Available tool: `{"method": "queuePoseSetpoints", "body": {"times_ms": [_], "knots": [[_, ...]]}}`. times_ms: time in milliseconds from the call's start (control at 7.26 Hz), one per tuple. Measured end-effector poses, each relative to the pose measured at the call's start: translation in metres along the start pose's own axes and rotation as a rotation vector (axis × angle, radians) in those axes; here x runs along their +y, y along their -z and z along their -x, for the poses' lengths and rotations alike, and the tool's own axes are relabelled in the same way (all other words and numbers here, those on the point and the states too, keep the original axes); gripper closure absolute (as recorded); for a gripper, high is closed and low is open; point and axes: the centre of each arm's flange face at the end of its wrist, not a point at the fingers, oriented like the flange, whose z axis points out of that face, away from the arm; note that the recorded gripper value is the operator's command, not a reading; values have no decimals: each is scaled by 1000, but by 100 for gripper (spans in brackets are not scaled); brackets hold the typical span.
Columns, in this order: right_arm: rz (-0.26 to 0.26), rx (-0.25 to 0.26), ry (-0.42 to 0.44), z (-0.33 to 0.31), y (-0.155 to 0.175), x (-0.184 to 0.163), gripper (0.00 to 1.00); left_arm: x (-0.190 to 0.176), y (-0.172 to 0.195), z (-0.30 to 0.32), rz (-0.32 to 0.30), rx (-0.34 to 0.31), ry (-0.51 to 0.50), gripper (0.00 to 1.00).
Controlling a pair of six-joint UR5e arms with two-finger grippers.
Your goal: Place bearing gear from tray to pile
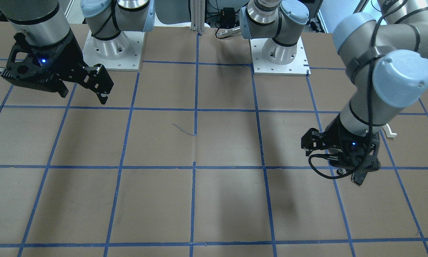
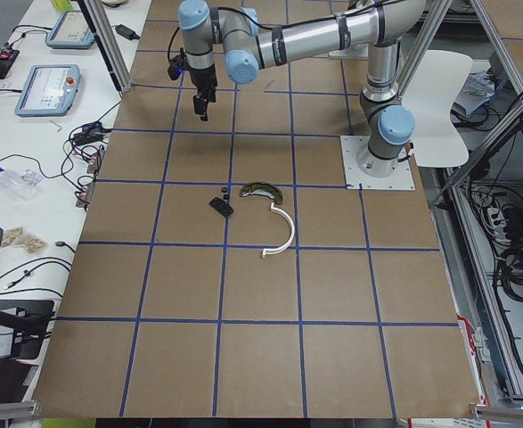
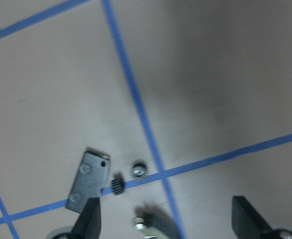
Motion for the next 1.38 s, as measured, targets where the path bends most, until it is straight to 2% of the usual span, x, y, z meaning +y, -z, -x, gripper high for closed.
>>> {"method": "queuePoseSetpoints", "body": {"times_ms": [275,413,551,689,964,1102,1377], "knots": [[1,1,-1,0,0,0,0,23,53,-59,21,3,32,0],[1,2,1,0,0,0,0,42,72,-67,30,7,35,0],[-1,2,2,0,0,0,0,59,89,-70,13,6,38,0],[-2,0,1,0,1,0,0,72,97,-69,-11,3,51,0],[-8,-3,4,1,-1,-3,0,96,89,-54,-77,14,104,0],[-21,-6,5,2,-4,-9,0,103,88,-48,-105,45,122,0],[-30,0,10,3,-9,-15,0,109,96,-41,-120,88,154,0]]}}
